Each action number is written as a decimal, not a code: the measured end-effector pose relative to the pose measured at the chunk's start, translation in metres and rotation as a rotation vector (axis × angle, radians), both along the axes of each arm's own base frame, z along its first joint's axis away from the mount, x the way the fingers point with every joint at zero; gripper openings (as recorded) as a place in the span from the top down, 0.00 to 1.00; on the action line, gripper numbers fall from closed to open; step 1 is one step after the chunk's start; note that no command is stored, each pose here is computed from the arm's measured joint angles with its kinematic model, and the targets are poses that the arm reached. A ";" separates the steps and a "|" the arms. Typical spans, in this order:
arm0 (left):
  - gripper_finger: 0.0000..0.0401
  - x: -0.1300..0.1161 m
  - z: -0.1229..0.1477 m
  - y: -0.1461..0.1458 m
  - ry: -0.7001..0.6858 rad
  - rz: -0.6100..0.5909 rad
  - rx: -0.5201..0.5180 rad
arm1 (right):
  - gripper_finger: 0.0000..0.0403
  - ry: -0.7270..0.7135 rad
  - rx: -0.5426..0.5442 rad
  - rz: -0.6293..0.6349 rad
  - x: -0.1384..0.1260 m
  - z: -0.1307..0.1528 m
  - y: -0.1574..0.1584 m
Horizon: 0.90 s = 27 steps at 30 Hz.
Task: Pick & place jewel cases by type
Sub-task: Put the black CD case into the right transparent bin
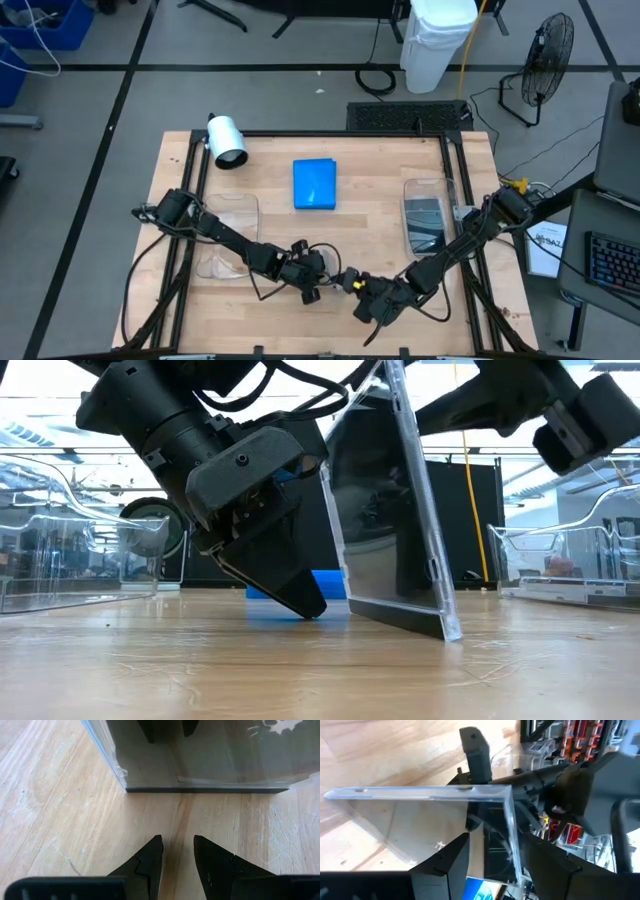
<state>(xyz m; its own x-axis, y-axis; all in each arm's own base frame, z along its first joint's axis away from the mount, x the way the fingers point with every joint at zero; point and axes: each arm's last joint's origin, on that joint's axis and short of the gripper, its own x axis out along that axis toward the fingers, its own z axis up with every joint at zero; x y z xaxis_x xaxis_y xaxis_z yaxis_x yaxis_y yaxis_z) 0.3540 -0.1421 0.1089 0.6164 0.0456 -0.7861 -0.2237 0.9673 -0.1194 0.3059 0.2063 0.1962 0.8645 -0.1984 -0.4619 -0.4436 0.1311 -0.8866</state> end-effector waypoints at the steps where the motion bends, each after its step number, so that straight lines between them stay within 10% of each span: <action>1: 0.70 0.000 0.000 0.000 0.001 0.000 -0.002 | 0.57 0.003 -0.002 -0.003 0.000 0.000 -0.001; 27: 0.70 0.010 0.000 0.023 0.055 -0.002 -0.203 | 0.57 0.043 0.065 -0.213 0.001 -0.010 -0.022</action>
<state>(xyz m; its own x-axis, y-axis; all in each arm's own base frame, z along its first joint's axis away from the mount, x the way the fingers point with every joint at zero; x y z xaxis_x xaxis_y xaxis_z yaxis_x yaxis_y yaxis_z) 0.3640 -0.1190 0.1094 0.5722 -0.1183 -0.8116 -0.2335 0.9251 -0.2995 0.3066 0.1845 0.1864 0.7859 -0.3425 -0.5149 -0.4367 0.2823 -0.8542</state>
